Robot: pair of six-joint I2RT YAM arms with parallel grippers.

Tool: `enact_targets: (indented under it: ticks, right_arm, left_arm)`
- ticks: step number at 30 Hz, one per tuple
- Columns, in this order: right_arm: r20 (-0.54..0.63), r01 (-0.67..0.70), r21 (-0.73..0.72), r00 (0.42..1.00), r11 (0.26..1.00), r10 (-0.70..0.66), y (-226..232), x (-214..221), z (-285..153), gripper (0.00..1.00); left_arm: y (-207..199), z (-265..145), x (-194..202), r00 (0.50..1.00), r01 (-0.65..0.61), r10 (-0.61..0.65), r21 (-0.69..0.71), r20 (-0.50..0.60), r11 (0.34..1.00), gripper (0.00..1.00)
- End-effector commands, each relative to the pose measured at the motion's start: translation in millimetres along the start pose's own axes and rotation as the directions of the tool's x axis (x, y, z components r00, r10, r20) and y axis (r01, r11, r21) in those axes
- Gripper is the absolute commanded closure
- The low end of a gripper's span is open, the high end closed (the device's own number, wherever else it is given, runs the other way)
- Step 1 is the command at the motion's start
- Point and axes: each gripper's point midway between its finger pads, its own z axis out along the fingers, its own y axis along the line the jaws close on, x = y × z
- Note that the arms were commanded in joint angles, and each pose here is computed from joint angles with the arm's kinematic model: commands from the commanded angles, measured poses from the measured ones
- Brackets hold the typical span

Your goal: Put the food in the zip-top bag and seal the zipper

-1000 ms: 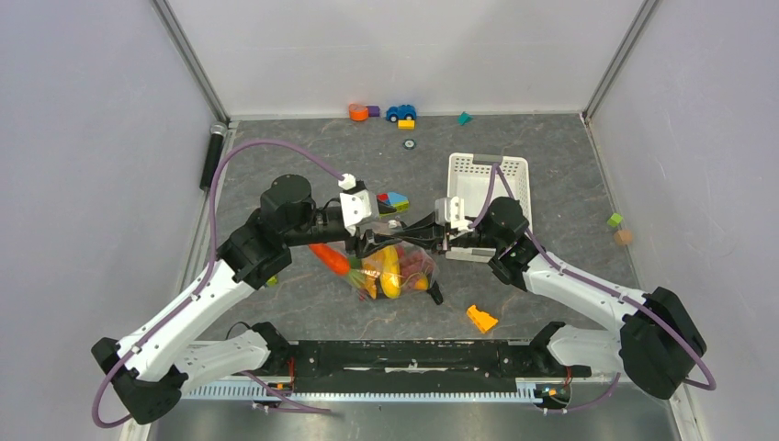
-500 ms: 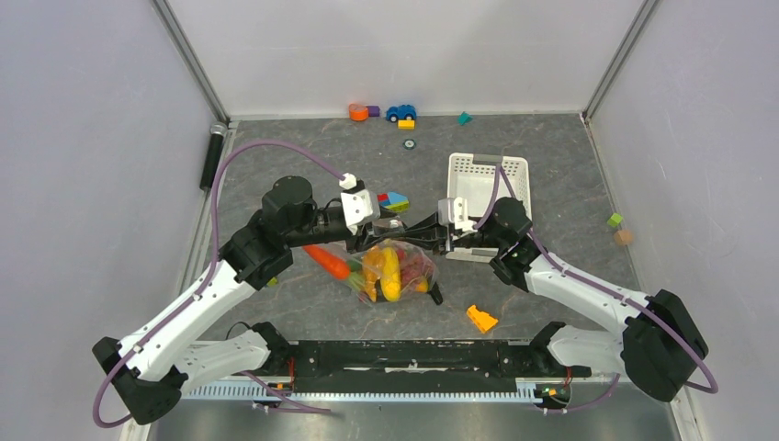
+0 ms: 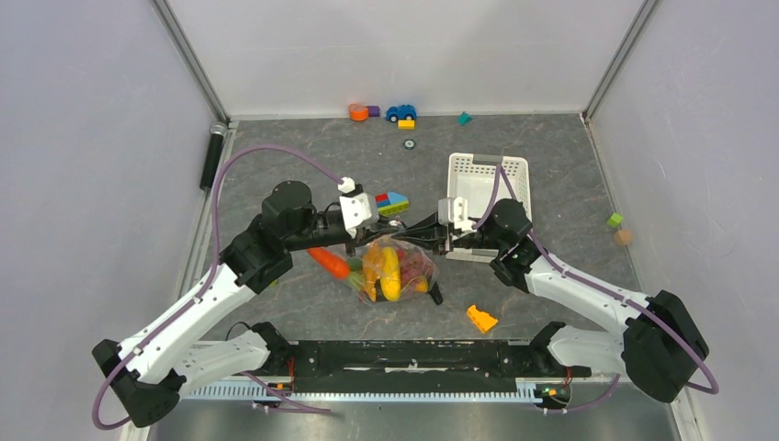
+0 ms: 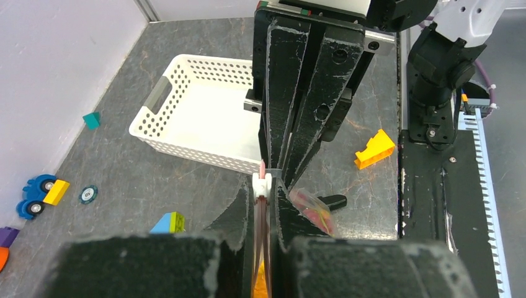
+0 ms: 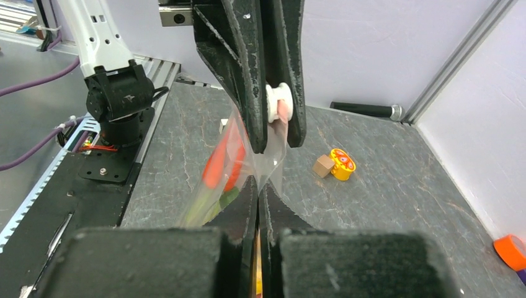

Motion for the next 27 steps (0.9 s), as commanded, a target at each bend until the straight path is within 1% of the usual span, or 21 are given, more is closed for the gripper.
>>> enact_targets:
  ticks: [1,5,10,12,13,14,16,19,21,22,23,27]
  right_arm:
    - [0.04,0.047,0.098,0.998,0.994,-0.051,-15,-17,-8,1.0]
    - [0.037,0.019,0.187,0.999,0.982,-0.026,-28,-13,-20,1.0]
    - [0.082,-0.01,0.182,0.997,0.983,-0.005,-24,-13,-31,1.0]
    - [0.08,0.009,0.149,0.997,0.989,-0.021,-17,-12,-32,1.0]
    - [0.078,0.039,0.101,0.996,0.994,-0.047,-9,-11,-31,1.0]
    - [0.083,0.06,0.05,0.995,0.997,-0.064,-1,-12,-30,1.0]
    - [0.088,0.072,0.034,0.993,0.997,-0.075,1,-15,-29,1.0]
    - [0.082,0.126,0.01,0.989,0.992,-0.127,3,-17,-29,0.87]
    - [0.07,0.147,-0.01,0.987,0.989,-0.146,3,-18,-27,0.71]
    - [0.06,0.151,-0.014,0.987,0.988,-0.15,2,-18,-27,0.66]
    - [0.049,0.158,-0.015,0.986,0.987,-0.157,0,-19,-25,0.61]
    - [-0.002,0.19,-0.026,0.982,0.981,-0.19,-6,-18,-14,0.51]
  left_arm:
    - [7,-6,-5,0.999,0.028,-0.026,-0.066,0.026,0.997,0.98]
    - [16,-14,5,0.999,0.048,-0.049,-0.152,-0.001,0.987,0.98]
    - [21,-23,10,0.999,0.05,-0.053,-0.209,-0.006,0.977,0.96]
    - [22,-25,9,0.999,0.049,-0.05,-0.224,-0.001,0.973,0.96]
    - [21,-25,7,0.999,0.048,-0.048,-0.218,0.007,0.975,0.96]
    - [19,-24,4,0.999,0.047,-0.045,-0.199,0.015,0.979,0.96]
    - [13,-22,0,0.999,0.042,-0.038,-0.16,0.024,0.986,0.97]
    - [10,-18,-7,0.999,0.033,-0.029,-0.121,0.036,0.992,0.98]
    - [8,-16,-11,0.999,0.028,-0.024,-0.094,0.042,0.995,0.98]
    - [6,-15,-13,0.999,0.024,-0.02,-0.081,0.044,0.996,0.98]
    - [5,-14,-15,0.999,0.02,-0.017,-0.069,0.045,0.997,0.98]
    - [0,-10,-20,0.999,-0.002,0.003,-0.018,0.047,1.0,0.98]
